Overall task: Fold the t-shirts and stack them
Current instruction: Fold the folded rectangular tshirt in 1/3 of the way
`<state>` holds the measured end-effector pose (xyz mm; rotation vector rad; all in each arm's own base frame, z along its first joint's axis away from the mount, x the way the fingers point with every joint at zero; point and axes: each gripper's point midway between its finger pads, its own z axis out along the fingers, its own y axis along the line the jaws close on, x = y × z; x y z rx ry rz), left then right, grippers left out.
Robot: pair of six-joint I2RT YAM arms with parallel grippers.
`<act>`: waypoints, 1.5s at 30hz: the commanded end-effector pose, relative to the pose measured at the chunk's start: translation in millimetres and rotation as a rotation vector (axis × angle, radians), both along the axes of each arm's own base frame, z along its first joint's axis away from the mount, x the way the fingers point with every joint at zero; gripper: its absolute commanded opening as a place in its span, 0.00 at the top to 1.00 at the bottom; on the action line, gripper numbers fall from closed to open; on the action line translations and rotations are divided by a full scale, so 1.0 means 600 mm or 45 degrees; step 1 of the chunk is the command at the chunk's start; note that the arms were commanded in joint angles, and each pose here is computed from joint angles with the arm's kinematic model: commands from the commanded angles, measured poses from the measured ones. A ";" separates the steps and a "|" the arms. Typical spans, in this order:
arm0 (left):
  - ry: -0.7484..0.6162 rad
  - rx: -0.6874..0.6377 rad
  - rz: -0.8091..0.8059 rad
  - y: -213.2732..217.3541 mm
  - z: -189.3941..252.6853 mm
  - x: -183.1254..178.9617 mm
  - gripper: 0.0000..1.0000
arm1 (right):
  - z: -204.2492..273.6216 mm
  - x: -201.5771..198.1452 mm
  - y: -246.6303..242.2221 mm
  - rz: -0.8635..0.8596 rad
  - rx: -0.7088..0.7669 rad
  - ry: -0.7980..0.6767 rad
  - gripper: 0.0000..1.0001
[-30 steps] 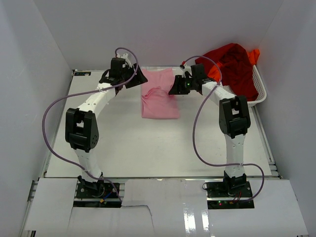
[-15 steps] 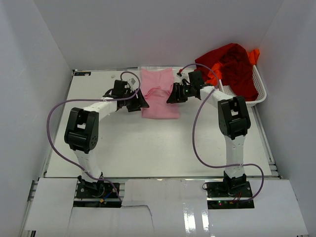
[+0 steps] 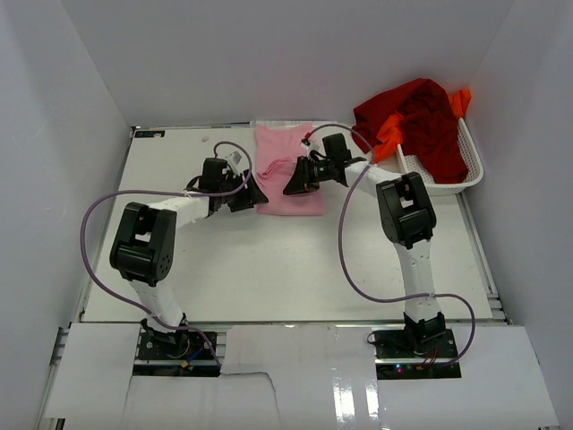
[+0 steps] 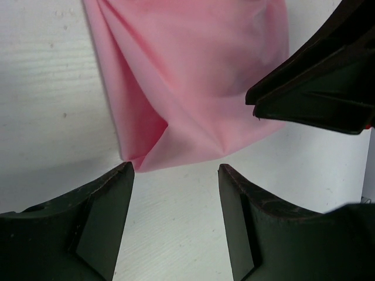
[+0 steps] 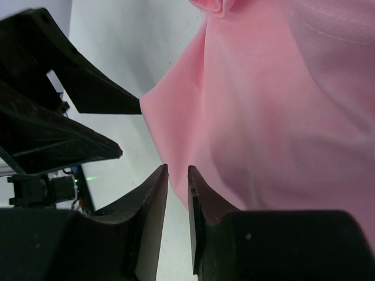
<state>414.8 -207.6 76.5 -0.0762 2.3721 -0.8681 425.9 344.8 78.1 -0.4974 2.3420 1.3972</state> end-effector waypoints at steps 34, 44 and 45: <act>-0.399 -0.131 -0.215 -0.019 0.000 0.024 0.31 | -0.068 0.008 0.049 0.077 0.234 0.179 0.92; -0.461 -0.093 -0.185 -0.002 0.010 0.029 0.30 | -0.073 0.006 0.047 0.082 0.229 0.181 0.92; -0.449 -0.107 -0.198 -0.007 0.005 0.033 0.30 | -0.073 0.006 0.047 0.084 0.230 0.180 0.92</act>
